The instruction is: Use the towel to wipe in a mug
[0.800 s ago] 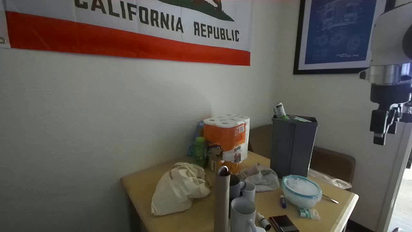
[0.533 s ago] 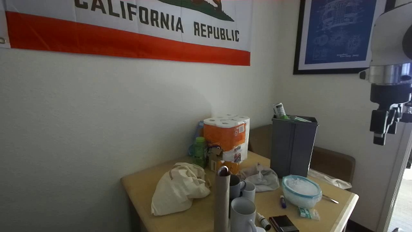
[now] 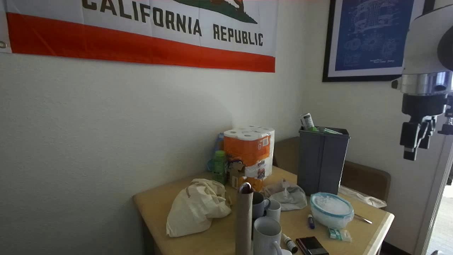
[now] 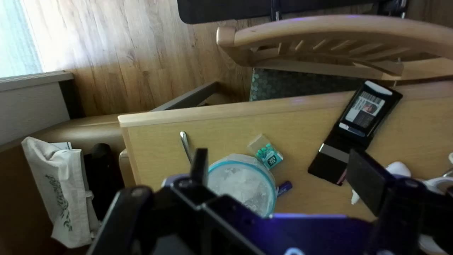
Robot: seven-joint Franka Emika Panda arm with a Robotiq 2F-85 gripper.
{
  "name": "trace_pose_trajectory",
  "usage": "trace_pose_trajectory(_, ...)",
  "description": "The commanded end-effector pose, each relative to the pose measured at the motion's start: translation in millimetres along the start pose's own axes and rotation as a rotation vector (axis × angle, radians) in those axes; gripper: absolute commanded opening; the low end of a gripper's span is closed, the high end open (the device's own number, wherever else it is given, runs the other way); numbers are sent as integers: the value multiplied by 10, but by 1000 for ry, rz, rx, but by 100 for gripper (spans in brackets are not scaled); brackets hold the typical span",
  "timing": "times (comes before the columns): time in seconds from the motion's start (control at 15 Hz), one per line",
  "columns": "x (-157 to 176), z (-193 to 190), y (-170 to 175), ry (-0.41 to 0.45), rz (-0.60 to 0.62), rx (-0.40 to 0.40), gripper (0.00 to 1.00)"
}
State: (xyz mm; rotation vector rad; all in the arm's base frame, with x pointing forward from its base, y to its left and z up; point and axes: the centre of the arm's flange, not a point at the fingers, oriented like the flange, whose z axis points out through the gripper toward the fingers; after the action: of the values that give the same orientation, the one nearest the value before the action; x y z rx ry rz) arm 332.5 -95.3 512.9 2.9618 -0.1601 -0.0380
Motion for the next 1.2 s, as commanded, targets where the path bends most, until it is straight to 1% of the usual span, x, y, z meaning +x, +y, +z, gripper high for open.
trace_pose_trajectory(0.0, 583, 332, -263, 55, 56, 32, 100)
trace_pose_trajectory(0.2, 1154, 596, -556, 159, 157, 61, 100)
trace_pose_trajectory(0.4, 1664, 939, -839, 256, 250, 36, 100)
trace_pose_trajectory(0.6, 2068, 1224, -1024, 333, 330, -30, 100)
trace_pose_trajectory(0.8, 2429, 1472, -998, 391, 407, -140, 100)
trace_pose_trajectory(0.93, 2645, 1578, -900, 422, 463, -207, 100)
trace_pose_trajectory(1.0, 2702, 1529, -897, 412, 484, -201, 100)
trace_pose_trajectory(1.07, 2430, 1533, -828, 412, 439, -166, 100)
trace_pose_trajectory(1.13, 2520, 1568, -827, 411, 454, -173, 100)
